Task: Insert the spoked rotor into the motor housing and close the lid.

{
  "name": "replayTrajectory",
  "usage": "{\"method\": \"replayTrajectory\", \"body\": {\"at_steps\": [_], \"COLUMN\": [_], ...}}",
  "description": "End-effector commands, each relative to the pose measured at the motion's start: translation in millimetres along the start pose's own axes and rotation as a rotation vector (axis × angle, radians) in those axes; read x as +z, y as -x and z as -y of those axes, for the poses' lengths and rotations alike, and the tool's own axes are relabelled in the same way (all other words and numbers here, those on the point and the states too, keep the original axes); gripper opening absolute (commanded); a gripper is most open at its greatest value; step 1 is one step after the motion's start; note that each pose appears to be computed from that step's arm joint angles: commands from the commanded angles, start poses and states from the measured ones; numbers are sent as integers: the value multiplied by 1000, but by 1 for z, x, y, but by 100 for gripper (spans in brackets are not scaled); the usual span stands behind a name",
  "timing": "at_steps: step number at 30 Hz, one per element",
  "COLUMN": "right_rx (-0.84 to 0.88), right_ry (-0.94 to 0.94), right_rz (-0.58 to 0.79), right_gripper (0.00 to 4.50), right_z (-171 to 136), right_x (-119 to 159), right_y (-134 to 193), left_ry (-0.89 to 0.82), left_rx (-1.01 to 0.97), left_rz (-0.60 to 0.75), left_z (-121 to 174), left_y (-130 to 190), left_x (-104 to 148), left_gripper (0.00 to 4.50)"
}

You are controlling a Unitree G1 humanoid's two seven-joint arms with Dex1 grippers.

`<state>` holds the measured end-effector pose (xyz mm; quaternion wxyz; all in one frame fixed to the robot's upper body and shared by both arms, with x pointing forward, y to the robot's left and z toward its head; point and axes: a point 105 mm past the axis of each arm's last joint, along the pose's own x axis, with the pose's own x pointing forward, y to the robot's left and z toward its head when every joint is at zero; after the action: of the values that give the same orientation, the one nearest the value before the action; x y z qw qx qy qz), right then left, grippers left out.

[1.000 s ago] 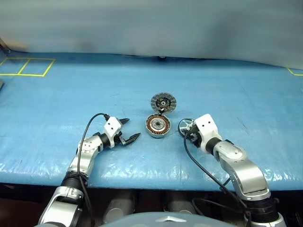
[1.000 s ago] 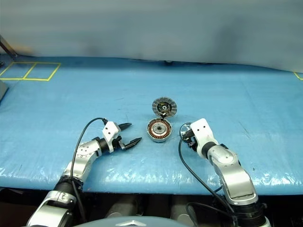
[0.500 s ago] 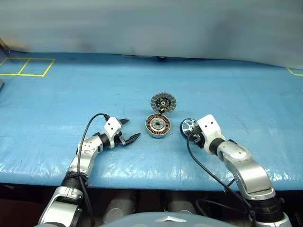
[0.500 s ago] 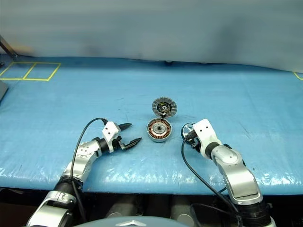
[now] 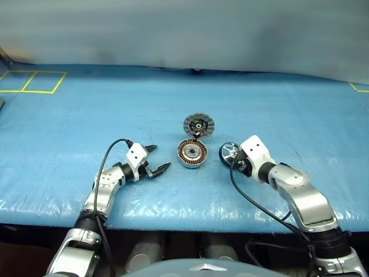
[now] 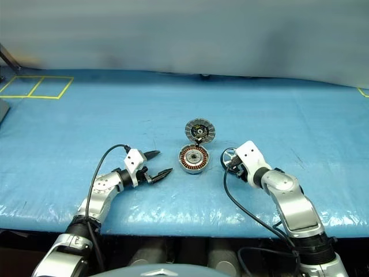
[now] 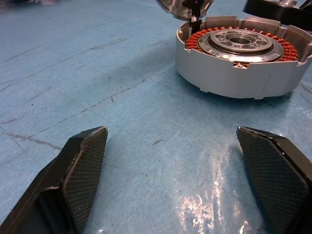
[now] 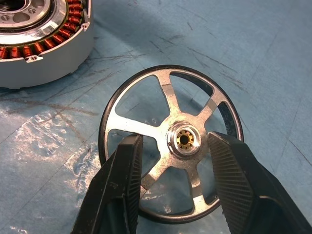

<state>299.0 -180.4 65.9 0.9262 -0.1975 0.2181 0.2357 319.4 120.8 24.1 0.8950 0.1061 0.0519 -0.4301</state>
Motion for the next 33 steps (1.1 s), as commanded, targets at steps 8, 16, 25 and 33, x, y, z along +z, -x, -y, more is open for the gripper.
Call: {"method": "replayTrajectory", "body": {"at_steps": [8, 16, 25, 33], "right_rx": [-26, -30, 33, 125], "right_ry": [37, 52, -26, -64], "right_rz": [59, 64, 72, 27], "right_gripper": [218, 270, 270, 270], "right_z": [7, 11, 7, -2], "right_x": [16, 18, 15, 3], "right_y": [0, -2, -8, -15], "left_ry": [2, -2, 3, 5], "left_rx": [-14, -20, -16, -18], "left_rz": [-34, -32, -40, -45], "left_z": [5, 6, 8, 9], "left_y": [1, 0, 1, 2], "left_x": [-7, -5, -8, -13], "left_gripper": [450, 450, 450, 450]}}
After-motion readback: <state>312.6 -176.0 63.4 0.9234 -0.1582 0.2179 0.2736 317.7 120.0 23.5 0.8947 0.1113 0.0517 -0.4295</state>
